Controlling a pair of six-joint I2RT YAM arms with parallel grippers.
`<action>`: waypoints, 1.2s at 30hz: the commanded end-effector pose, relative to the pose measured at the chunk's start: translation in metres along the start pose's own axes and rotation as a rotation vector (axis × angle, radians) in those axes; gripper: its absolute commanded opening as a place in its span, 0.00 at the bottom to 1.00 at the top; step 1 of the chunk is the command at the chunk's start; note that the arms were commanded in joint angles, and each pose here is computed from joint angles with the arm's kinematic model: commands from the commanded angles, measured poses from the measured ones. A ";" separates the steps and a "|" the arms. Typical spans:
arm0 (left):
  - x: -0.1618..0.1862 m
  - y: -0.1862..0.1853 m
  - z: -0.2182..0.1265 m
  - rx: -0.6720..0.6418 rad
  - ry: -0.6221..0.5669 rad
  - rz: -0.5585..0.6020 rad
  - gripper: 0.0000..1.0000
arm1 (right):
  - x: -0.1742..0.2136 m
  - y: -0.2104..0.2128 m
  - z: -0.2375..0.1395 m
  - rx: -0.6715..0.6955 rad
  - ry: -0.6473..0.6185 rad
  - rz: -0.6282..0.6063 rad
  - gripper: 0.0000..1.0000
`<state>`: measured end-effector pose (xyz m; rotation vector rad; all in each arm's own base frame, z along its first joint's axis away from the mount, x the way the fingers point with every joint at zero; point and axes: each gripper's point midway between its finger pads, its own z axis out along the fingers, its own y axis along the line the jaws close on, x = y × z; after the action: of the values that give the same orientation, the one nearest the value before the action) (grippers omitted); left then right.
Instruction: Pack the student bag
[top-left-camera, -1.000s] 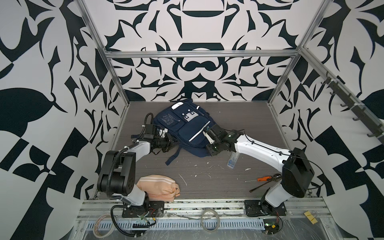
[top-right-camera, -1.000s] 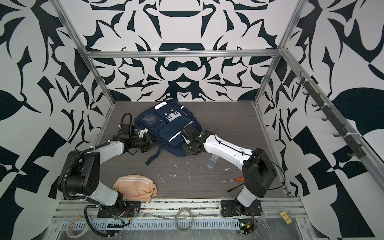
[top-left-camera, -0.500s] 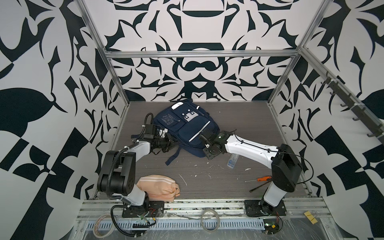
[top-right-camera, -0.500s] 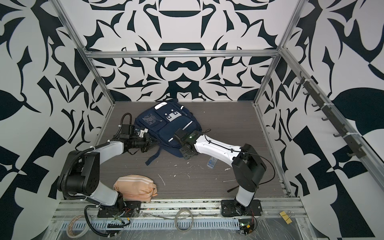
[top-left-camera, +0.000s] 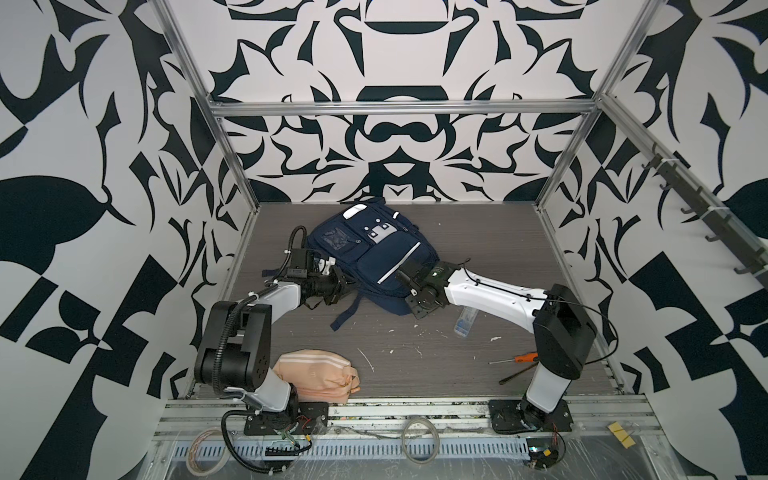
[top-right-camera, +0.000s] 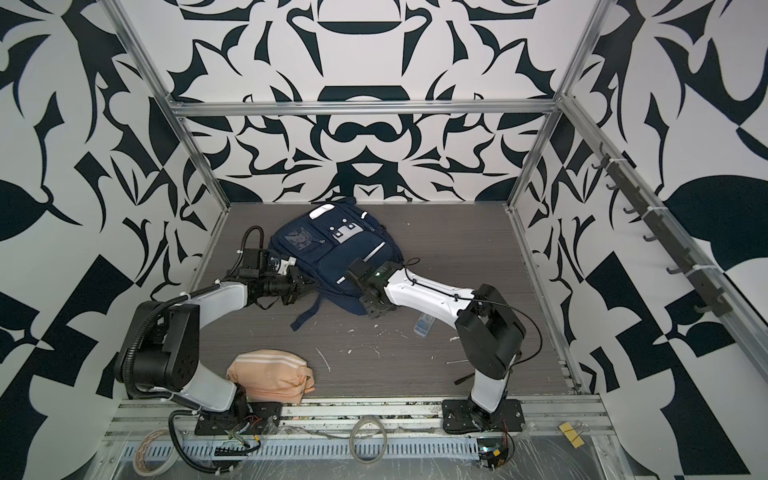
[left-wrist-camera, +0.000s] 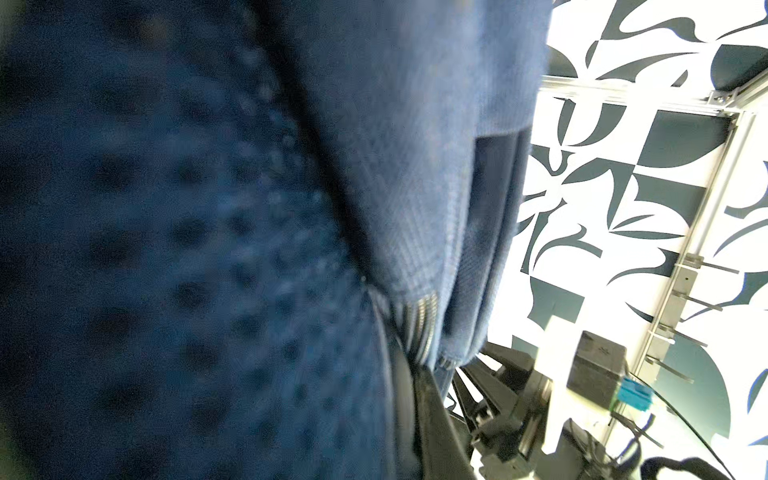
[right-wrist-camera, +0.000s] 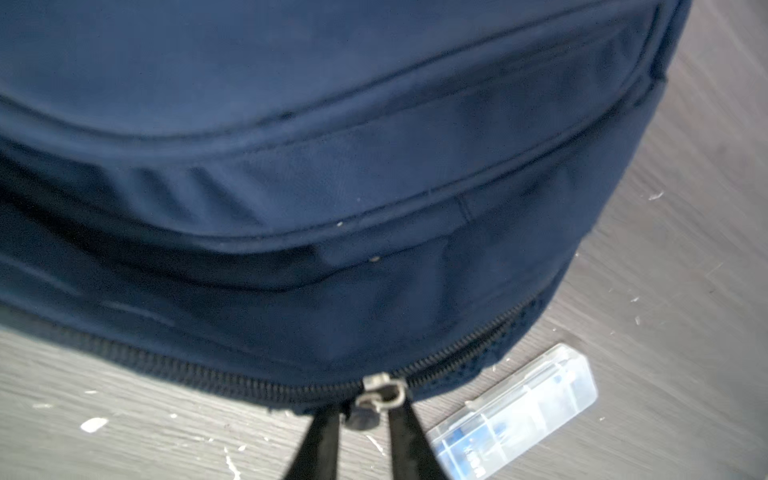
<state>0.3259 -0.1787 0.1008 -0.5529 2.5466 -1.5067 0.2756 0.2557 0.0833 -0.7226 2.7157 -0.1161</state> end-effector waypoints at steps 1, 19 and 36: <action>0.001 -0.017 -0.003 0.044 0.019 0.031 0.00 | -0.015 -0.002 -0.011 0.015 -0.052 0.003 0.14; -0.007 0.002 -0.008 -0.003 -0.026 0.005 0.00 | 0.017 -0.056 -0.029 -0.045 -0.138 0.226 0.00; -0.015 -0.007 -0.013 0.022 0.009 0.058 0.00 | -0.005 0.000 -0.070 -0.520 -0.358 -0.034 0.71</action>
<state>0.3282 -0.1639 0.0955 -0.5645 2.5614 -1.4864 0.2588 0.2366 0.1408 -0.7079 2.4834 0.5335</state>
